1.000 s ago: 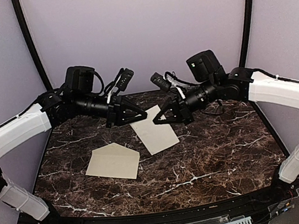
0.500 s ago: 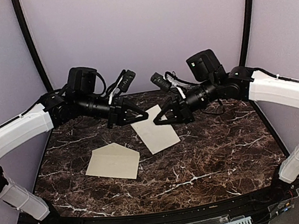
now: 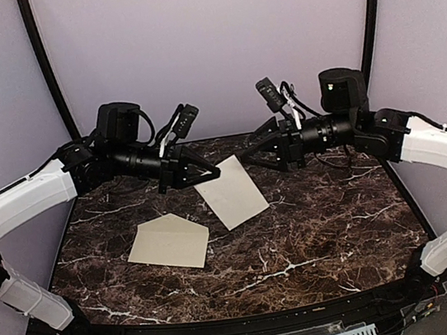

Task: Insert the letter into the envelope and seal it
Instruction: Fold the letter, then place the letter in the envelope.

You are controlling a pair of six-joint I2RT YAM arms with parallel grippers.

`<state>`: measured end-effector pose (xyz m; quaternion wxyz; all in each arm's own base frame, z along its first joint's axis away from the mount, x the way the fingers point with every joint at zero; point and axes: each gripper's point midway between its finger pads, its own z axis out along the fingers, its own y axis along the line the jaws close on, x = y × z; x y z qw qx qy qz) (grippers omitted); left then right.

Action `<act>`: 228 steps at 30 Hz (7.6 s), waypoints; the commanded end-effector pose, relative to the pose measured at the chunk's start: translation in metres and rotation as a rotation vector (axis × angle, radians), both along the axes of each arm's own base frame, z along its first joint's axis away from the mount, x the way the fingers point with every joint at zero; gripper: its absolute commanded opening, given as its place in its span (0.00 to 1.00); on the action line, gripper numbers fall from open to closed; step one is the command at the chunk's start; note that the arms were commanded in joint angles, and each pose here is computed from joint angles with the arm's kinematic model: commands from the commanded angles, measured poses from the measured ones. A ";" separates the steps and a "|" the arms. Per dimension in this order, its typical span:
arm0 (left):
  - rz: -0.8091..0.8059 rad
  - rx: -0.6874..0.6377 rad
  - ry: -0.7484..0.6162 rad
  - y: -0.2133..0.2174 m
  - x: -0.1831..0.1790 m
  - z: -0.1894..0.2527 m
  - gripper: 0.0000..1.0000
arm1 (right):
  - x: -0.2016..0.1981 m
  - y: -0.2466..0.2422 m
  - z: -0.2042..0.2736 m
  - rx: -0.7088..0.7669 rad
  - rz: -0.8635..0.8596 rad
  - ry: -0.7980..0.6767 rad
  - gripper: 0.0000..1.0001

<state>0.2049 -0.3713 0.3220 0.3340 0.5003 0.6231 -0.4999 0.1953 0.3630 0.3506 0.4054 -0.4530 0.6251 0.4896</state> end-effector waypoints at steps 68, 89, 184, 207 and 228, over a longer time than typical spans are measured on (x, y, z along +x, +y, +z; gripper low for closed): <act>0.044 -0.040 -0.083 0.017 -0.005 0.024 0.00 | -0.006 0.009 -0.032 -0.021 0.066 0.129 0.00; 0.099 -0.055 -0.117 0.031 0.004 0.034 0.00 | -0.008 0.004 -0.040 -0.033 0.048 0.133 0.00; 0.407 -0.715 0.211 0.049 0.027 0.131 0.00 | 0.018 0.002 0.042 0.329 -0.045 0.344 0.56; 0.634 -0.198 0.030 0.077 0.074 0.032 0.91 | 0.027 -0.006 -0.050 -0.150 -0.105 0.277 0.00; 0.007 0.127 0.073 0.006 0.009 -0.035 0.50 | -0.008 0.013 -0.090 -0.352 0.138 0.319 0.00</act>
